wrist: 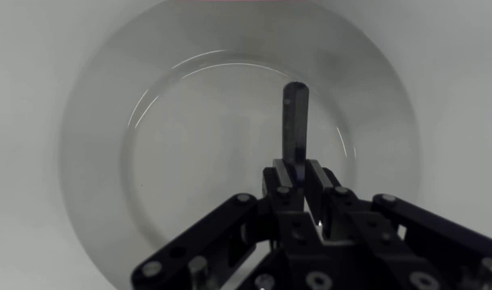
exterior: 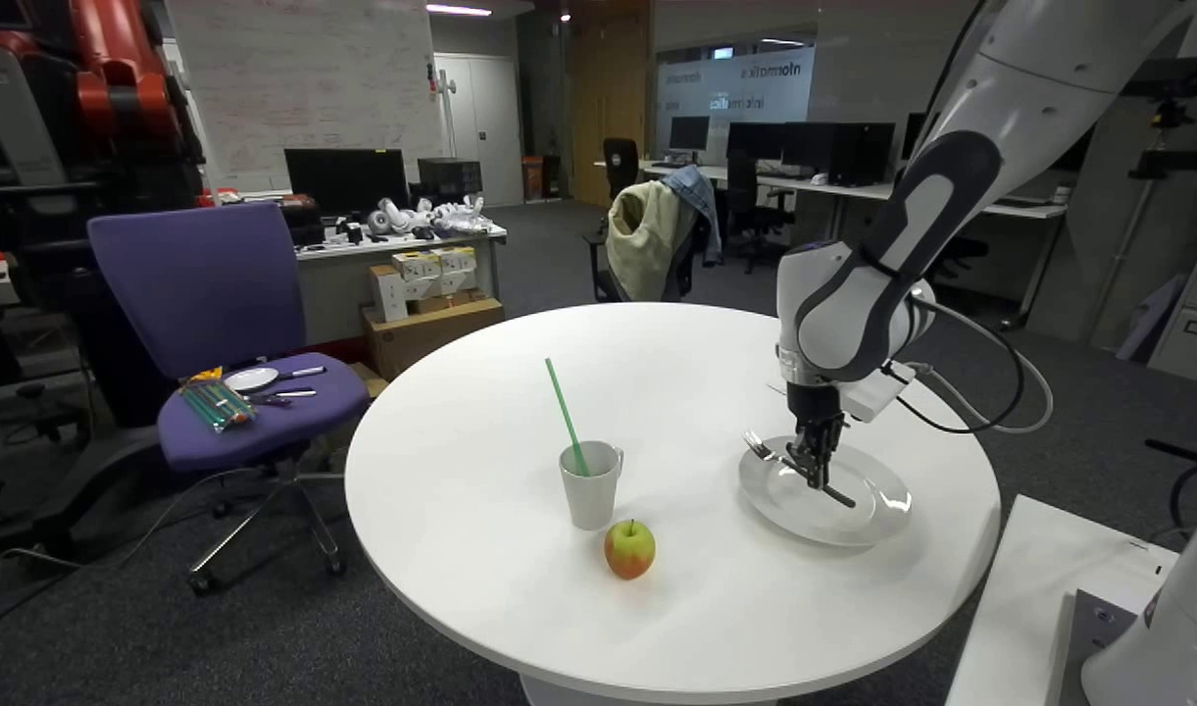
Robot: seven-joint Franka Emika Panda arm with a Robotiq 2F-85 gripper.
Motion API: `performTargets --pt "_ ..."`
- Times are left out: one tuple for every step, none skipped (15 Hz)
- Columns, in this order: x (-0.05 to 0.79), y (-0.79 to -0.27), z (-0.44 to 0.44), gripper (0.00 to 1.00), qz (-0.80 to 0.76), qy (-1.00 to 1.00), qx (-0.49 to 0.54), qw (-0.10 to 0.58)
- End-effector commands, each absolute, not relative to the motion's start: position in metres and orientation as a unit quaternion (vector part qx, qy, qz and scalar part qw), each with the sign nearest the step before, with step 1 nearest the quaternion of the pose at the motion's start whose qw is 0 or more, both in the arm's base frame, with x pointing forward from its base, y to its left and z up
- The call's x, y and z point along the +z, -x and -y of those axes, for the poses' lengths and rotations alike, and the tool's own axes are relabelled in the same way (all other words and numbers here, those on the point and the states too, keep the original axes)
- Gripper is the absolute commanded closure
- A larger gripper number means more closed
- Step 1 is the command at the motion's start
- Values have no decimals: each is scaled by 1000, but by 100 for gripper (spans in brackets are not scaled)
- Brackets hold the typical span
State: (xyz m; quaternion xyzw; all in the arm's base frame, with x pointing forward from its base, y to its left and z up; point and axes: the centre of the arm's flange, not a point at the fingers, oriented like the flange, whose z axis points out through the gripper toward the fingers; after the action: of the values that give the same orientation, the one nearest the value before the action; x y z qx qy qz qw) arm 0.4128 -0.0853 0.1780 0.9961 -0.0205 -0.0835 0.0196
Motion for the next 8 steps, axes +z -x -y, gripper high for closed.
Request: performTargets --pt "169 -426 87 96 25 -994 -104 23" --pt "166 -427 87 96 24 -994 -108 23" --pt "163 -428 87 96 23 -993 -111 23" --pt "160 -429 87 96 23 -993 -113 23" --pt "157 -429 87 96 23 -993 -116 23" --pt "156 -430 87 96 23 -992 -118 22" --pt "154 -431 88 96 23 -992 -120 21" --pt "152 -431 88 96 23 -992 -122 21"
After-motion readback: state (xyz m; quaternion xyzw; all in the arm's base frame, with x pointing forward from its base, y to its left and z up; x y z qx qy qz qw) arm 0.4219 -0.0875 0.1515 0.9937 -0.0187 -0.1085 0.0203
